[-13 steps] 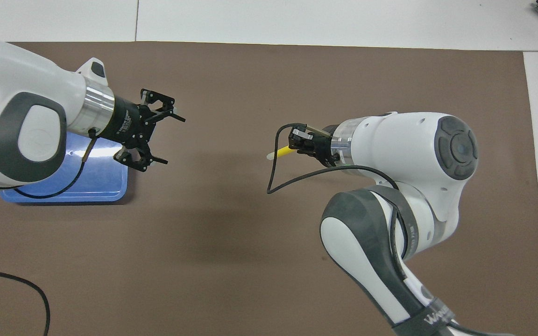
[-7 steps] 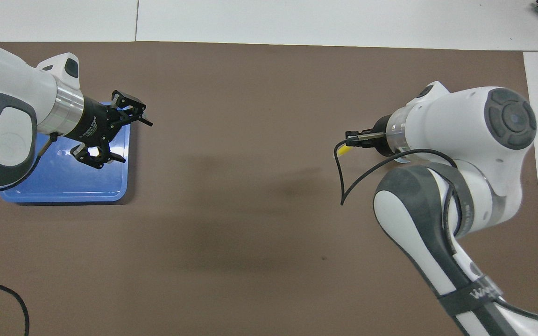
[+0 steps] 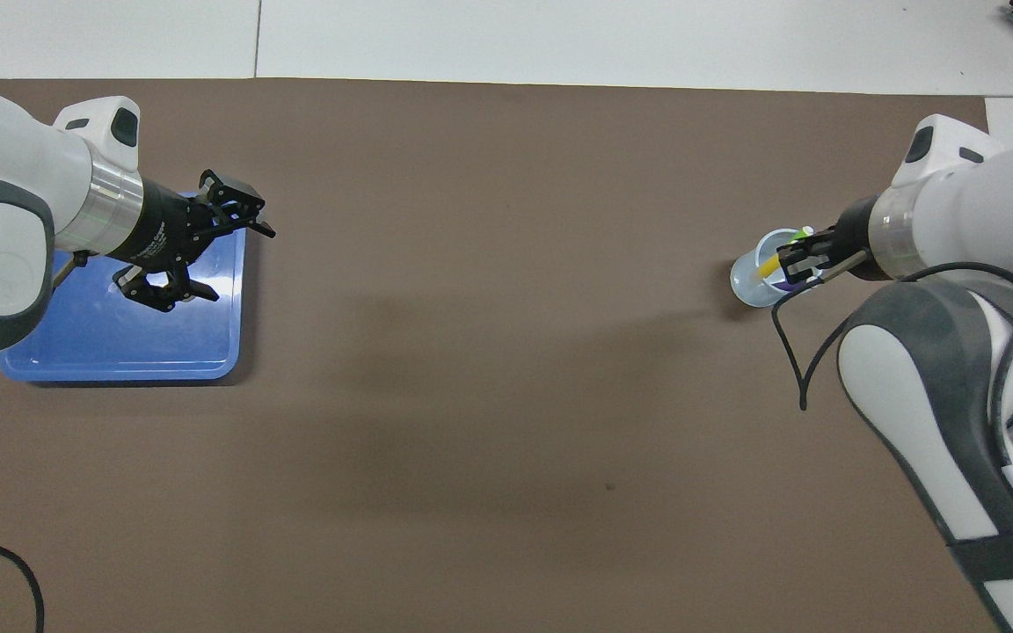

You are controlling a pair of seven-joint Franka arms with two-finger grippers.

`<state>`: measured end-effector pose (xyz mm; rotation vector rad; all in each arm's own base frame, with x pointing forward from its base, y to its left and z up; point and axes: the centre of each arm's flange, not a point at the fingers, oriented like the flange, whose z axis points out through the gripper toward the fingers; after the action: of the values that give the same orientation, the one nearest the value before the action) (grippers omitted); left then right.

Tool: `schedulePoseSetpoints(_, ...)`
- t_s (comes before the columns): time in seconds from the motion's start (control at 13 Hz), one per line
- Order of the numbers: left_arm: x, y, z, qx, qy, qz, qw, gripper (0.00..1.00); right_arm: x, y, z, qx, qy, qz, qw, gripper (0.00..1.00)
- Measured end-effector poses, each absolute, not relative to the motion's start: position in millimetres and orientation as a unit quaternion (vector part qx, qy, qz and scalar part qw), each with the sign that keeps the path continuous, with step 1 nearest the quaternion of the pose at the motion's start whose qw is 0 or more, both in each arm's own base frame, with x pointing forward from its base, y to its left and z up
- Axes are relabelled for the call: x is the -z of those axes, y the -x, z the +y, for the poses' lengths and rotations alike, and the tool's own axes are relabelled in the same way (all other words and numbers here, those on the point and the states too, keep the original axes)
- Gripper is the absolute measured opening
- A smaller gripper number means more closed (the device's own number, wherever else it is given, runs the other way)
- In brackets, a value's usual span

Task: Transfer and insert pens with both arms
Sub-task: 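Insert the yellow pen into the cup while the left gripper withdraws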

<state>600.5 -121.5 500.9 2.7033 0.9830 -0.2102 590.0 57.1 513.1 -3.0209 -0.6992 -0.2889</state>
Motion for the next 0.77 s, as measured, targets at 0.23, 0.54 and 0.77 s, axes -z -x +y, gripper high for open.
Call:
schedulePoseSetpoints(0.23,-503,-605,-106,0.039,-0.960,0.258,0.098,1.00,-514,-591,23,0.093,0.962,-0.255,0.002,0.18)
schedulePoseSetpoints(0.54,-546,-610,-80,0.012,-0.988,0.148,0.049,1.00,-493,-595,18,0.103,0.962,-0.254,-0.002,0.18)
schedulePoseSetpoints(0.77,-583,-607,-53,0.008,-0.996,0.081,0.034,1.00,-466,-601,17,0.106,0.962,-0.251,-0.003,0.18)
